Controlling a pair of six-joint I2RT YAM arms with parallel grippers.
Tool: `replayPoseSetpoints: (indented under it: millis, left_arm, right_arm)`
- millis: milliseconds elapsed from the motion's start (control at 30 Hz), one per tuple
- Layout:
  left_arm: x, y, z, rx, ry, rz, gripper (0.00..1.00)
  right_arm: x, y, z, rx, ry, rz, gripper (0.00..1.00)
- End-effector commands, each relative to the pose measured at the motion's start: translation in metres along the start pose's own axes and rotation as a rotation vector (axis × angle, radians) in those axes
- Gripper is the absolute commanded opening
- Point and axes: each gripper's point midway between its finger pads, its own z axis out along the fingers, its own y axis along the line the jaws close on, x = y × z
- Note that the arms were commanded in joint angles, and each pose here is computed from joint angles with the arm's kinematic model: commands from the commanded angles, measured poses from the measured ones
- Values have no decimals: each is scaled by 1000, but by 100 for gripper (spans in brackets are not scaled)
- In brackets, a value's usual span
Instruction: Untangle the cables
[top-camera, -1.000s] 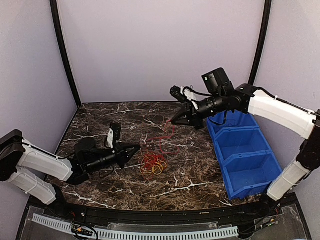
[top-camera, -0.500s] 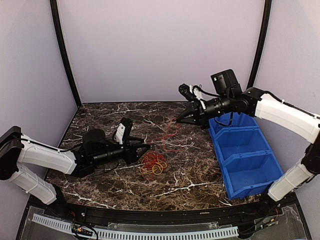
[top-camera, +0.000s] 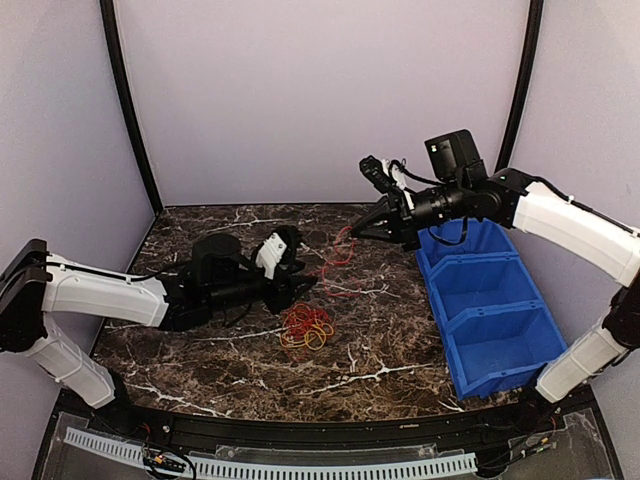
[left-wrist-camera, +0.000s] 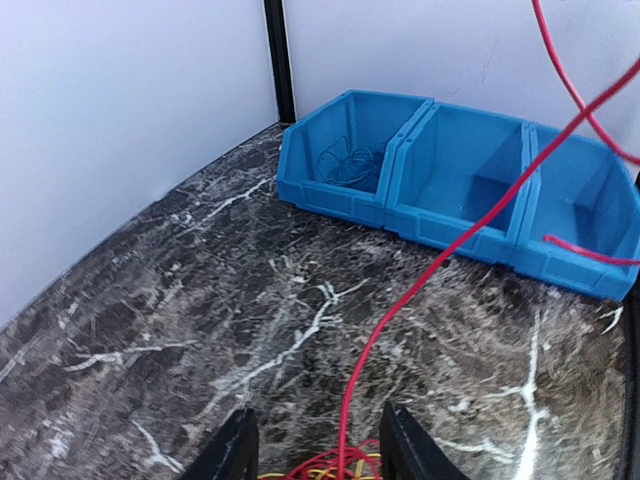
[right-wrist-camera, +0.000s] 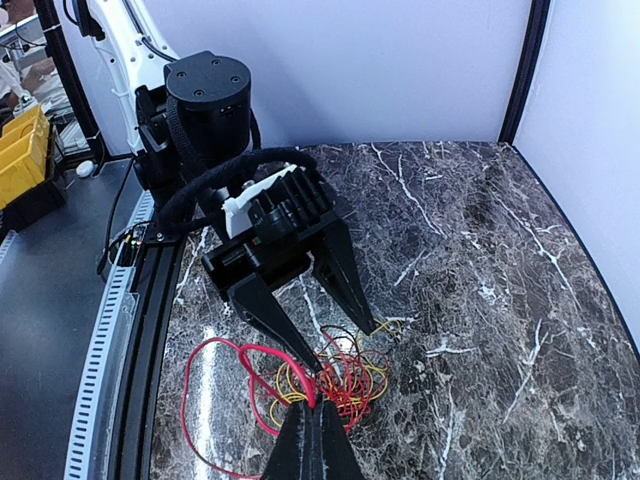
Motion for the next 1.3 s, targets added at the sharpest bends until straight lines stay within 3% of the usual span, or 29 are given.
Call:
replayPoseSetpoints:
  millis: [0,200,300,333,467,567,733,967,1267]
  left_arm:
    - [-5,9,5,-52,32,107,37]
    - [-12,-1,15,16,35,101,10]
    - [-33,2,6,-4,-42,63,3]
    - [-46,6,-3,-24,-83,41,1]
    - [-92,13,-36,-65,-226,-9,0]
    - [-115,14,-56,-73,-287,-33,0]
    - [-140,20,-84,-105,-351,-77,0]
    - [-165,32,-118,-178,-437,-96,0]
    - [-167,42,-140,-241,-456,-121,0]
  right_arm:
    - [-21,8,-11,1,-44,-31,0]
    - [-16,6,-10,11,-39,-28,0]
    - [-7,0,-8,50,-21,-31,0]
    - [-3,-4,-7,71,-11,-29,8]
    - [15,-15,-2,133,22,-22,43]
    - [29,-22,5,152,34,-1,55]
    - [47,-34,24,188,50,11,61]
    - [82,-23,96,74,183,-16,65]
    - [123,-8,172,-40,253,-31,68]
